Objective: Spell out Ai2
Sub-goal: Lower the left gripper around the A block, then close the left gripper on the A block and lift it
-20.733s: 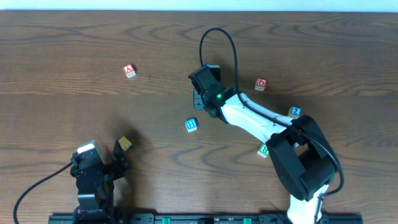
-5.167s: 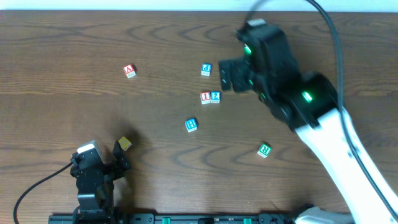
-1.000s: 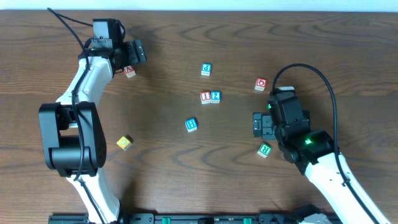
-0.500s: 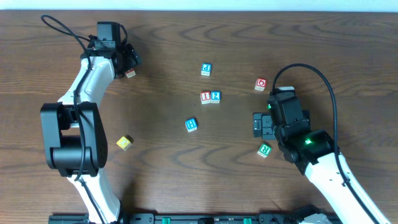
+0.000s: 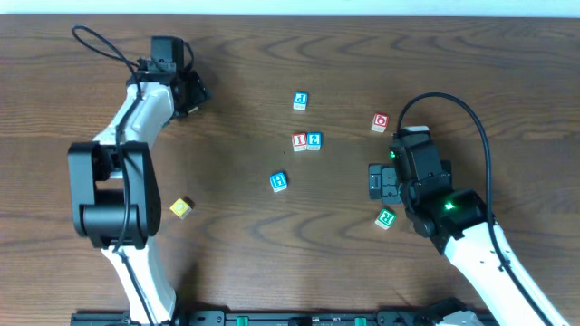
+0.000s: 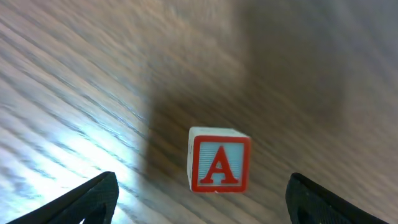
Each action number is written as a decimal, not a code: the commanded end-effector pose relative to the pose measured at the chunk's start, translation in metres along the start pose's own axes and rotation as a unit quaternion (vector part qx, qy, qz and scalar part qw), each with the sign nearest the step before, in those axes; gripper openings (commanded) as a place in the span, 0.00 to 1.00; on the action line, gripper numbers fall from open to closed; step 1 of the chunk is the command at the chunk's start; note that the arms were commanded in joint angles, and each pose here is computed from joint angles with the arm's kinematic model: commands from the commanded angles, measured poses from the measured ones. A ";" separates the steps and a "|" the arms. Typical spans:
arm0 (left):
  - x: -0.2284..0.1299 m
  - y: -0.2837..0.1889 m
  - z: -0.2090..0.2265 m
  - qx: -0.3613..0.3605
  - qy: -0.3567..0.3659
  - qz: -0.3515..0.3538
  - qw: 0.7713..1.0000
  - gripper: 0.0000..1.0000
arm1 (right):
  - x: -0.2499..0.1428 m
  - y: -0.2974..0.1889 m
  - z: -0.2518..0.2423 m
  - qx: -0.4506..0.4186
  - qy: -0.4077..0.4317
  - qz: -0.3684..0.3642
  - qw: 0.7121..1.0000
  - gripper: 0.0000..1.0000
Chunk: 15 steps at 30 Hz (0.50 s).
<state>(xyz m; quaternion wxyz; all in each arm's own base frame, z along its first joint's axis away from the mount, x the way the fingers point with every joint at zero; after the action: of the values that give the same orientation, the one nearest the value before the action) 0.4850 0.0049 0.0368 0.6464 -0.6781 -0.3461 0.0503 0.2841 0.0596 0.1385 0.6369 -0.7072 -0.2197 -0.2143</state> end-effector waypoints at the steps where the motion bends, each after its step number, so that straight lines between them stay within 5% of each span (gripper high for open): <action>1: -0.003 0.008 -0.005 -0.006 -0.007 0.010 1.000 0.87 | -0.001 0.001 -0.003 -0.005 0.011 0.000 1.000 0.99; 15: 0.004 0.017 -0.006 -0.005 -0.008 -0.007 1.000 0.78 | -0.001 0.001 -0.003 -0.005 0.011 0.000 1.000 0.99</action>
<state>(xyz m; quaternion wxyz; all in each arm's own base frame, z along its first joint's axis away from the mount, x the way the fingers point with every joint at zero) 0.4924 0.0028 0.0269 0.6372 -0.6827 -0.3541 0.0507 0.2841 0.0596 0.1385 0.6371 -0.7071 -0.2197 -0.2143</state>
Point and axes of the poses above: each gripper's point midway between its finger pads, its own y axis out along the fingers, its own z axis along the line the jaws close on, x = y × z, the point moved 1 cm from there along -y, back along the fingers, and after that the axes turned 1 degree about y, right-handed, at the moved point
